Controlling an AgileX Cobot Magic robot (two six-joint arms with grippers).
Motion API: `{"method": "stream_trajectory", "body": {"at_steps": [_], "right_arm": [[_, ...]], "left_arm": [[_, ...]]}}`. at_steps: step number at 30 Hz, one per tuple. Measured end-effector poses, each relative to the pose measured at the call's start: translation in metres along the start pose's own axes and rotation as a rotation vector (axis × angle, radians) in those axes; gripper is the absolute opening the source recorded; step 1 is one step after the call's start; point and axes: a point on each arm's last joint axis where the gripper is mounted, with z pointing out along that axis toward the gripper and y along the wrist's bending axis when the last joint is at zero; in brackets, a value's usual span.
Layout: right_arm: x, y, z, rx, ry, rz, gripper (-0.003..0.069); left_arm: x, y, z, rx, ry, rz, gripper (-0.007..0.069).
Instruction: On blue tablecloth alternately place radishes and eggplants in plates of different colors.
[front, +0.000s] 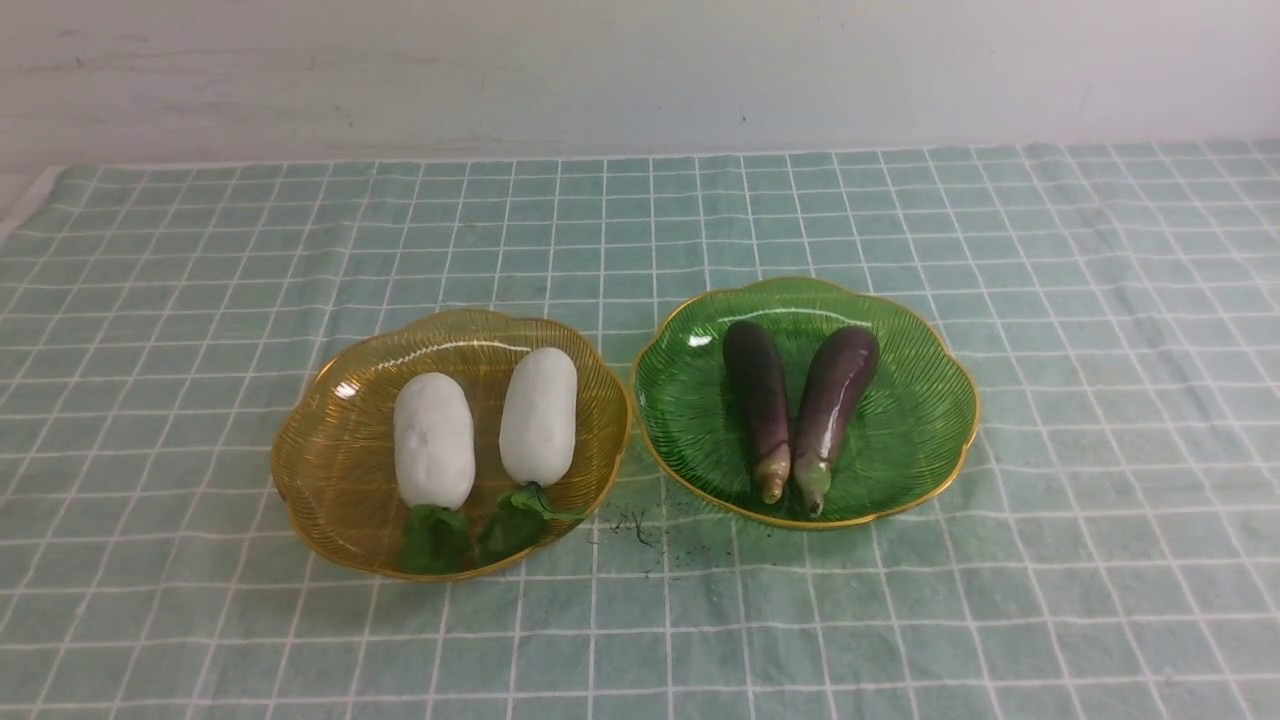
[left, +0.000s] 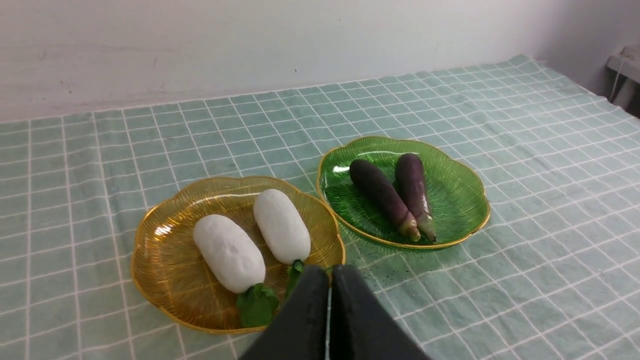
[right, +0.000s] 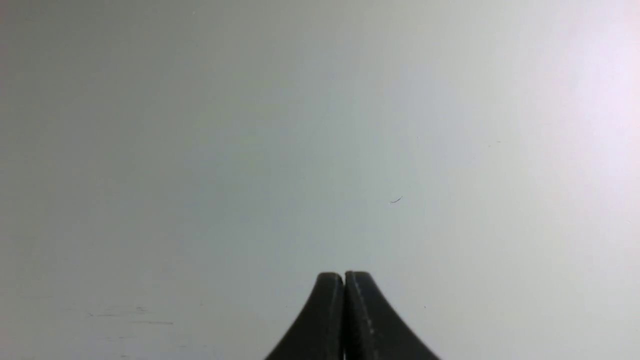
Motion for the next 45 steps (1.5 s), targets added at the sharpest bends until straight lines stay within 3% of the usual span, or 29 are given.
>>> {"method": "stream_trajectory", "body": {"at_steps": [11, 16, 19, 20, 24, 29, 45], "right_arm": [[0.000, 0.000, 0.000, 0.000, 0.000, 0.000, -0.0014], [0.000, 0.000, 0.000, 0.000, 0.000, 0.000, -0.0014], [0.000, 0.000, 0.000, 0.000, 0.000, 0.000, -0.0014], [0.000, 0.000, 0.000, 0.000, 0.001, 0.000, -0.0014], [0.000, 0.000, 0.000, 0.000, 0.000, 0.000, -0.0014], [0.000, 0.000, 0.000, 0.000, 0.000, 0.000, -0.0014], [0.000, 0.000, 0.000, 0.000, 0.001, 0.000, -0.0014]], "left_arm": [[0.016, 0.004, 0.016, -0.031, -0.106, 0.049, -0.0008], [0.079, 0.015, 0.043, -0.150, -0.238, 0.084, -0.0008], [0.124, 0.024, 0.064, -0.224, -0.214, 0.107, -0.0008], [0.155, 0.031, 0.080, -0.270, -0.163, 0.109, -0.0008], [0.193, 0.039, 0.095, -0.314, -0.062, 0.095, -0.0008], [0.203, 0.041, 0.096, -0.328, 0.031, 0.124, -0.0008], [0.203, 0.041, 0.096, -0.328, 0.037, 0.129, -0.0008]]}}
